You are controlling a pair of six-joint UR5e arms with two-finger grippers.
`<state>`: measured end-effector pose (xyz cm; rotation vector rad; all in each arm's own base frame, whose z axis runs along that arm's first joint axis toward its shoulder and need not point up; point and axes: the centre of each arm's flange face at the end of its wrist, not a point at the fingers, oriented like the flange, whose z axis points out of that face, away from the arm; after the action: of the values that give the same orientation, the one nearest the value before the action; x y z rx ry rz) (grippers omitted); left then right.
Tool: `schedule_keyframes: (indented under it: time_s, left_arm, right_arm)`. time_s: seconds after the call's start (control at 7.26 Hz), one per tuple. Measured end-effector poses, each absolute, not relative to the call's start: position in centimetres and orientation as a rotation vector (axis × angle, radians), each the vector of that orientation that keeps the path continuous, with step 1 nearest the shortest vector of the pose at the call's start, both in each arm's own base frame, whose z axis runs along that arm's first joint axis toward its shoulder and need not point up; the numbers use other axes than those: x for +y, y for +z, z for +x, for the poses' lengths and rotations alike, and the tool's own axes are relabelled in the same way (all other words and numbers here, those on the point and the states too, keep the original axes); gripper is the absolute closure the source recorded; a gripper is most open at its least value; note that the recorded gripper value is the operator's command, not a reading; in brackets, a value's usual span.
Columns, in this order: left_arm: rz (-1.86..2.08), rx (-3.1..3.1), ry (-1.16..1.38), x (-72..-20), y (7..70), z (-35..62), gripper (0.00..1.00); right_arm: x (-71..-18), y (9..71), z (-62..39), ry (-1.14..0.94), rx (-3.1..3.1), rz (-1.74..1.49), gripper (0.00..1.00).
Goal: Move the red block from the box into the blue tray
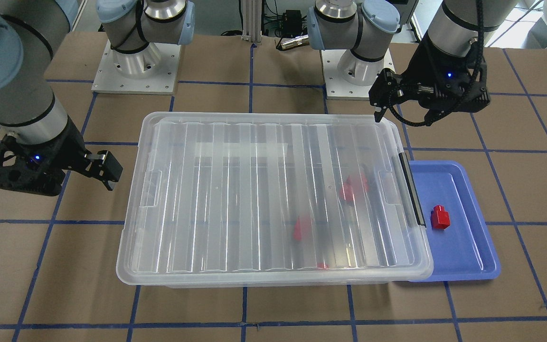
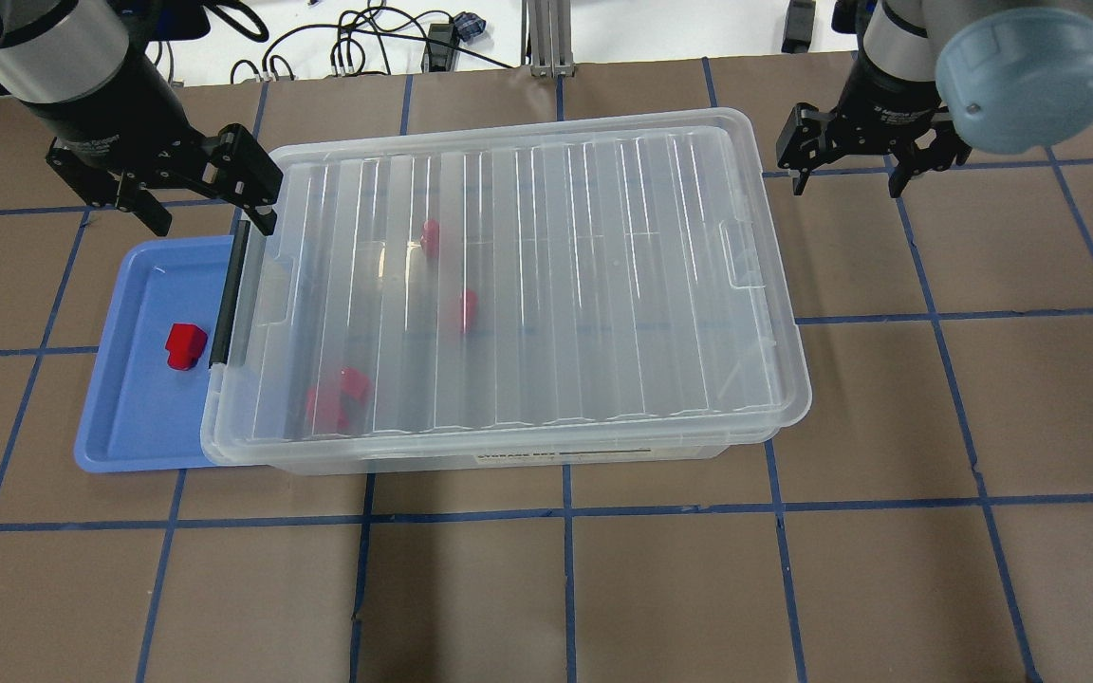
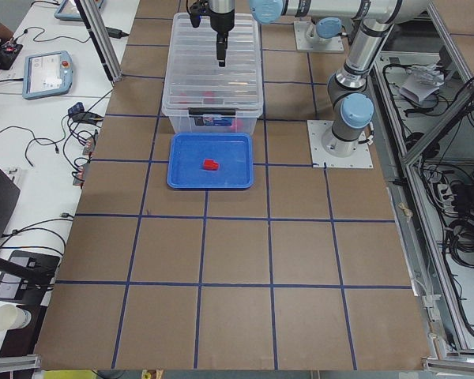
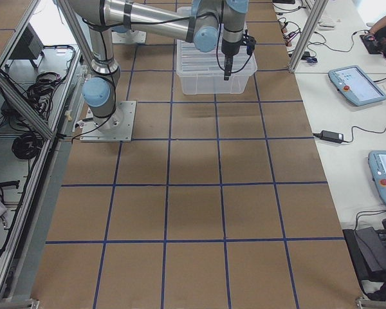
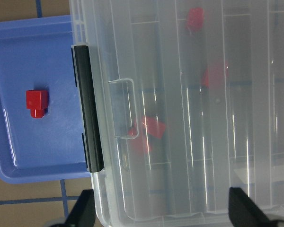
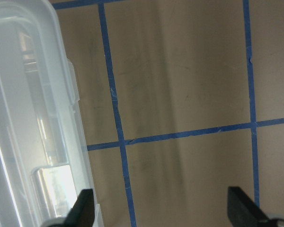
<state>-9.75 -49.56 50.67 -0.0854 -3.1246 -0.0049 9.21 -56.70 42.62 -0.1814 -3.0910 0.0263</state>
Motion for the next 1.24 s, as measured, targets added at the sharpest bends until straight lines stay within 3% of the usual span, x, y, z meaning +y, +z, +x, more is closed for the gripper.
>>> schedule_keyframes:
  time_s: [0.69, 1.24]
  left_arm:
    - [-0.105, -3.124, 0.059, -50.3, 51.4, -10.2, 0.0]
    - [-0.161, -3.128, 0.099, -50.4, 51.4, -11.9, 0.0]
  right_arm:
    - [-48.4, 49.4, 13.0, -0.04, -3.096, -0.1, 0.0]
    - [-47.0, 50.0, 13.3, -0.098, -3.118, -0.046, 0.0]
